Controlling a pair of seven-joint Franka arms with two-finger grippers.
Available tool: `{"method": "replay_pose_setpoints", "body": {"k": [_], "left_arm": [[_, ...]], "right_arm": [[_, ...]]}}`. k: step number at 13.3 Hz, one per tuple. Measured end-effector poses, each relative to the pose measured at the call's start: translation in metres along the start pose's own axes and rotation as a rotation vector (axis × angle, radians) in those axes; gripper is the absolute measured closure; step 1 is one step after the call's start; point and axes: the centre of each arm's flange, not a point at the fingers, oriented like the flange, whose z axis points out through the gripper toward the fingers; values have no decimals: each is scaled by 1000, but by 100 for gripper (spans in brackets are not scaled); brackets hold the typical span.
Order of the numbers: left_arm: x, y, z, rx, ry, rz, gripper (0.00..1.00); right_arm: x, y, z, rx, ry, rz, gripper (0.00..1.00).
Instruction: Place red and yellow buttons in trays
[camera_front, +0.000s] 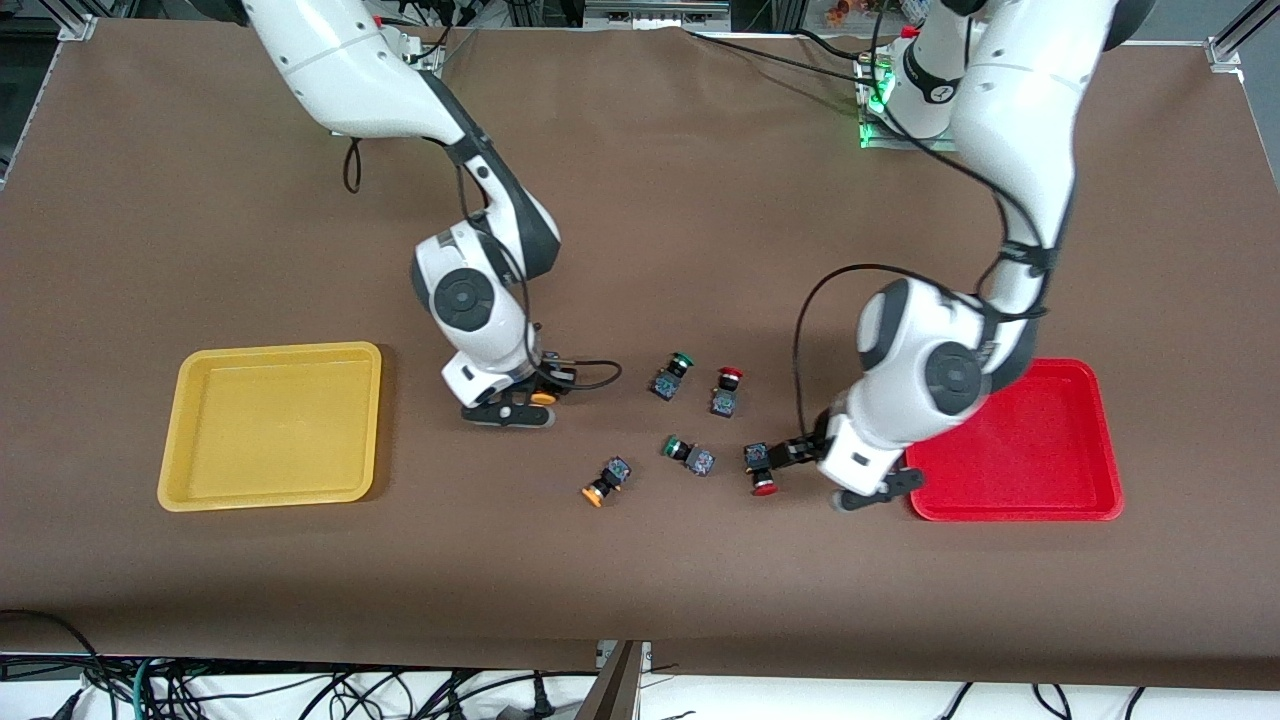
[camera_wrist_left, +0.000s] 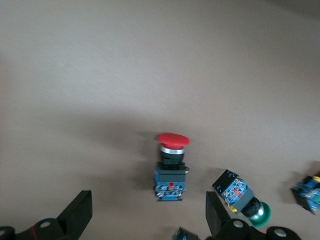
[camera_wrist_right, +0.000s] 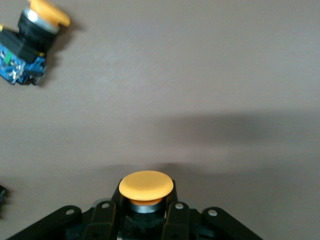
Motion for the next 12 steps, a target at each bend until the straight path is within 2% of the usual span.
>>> {"method": "replay_pose_setpoints", "body": {"k": [3,5,9,12], "left_arm": [[-23,24,35,85,81,34,0],[-27,29,49,96,116,64,0],[-26,26,68,84,139,73,0],[-26,23,74,92,133,71,0]], "right_arm": [[33,84,-50,-35,-60,-142,67],[55,156,-64,-57,-83,-230,67],[76,295,-55,-69,-117,-347,67],[80,366,-27,-68,-104,-364,67]]}}
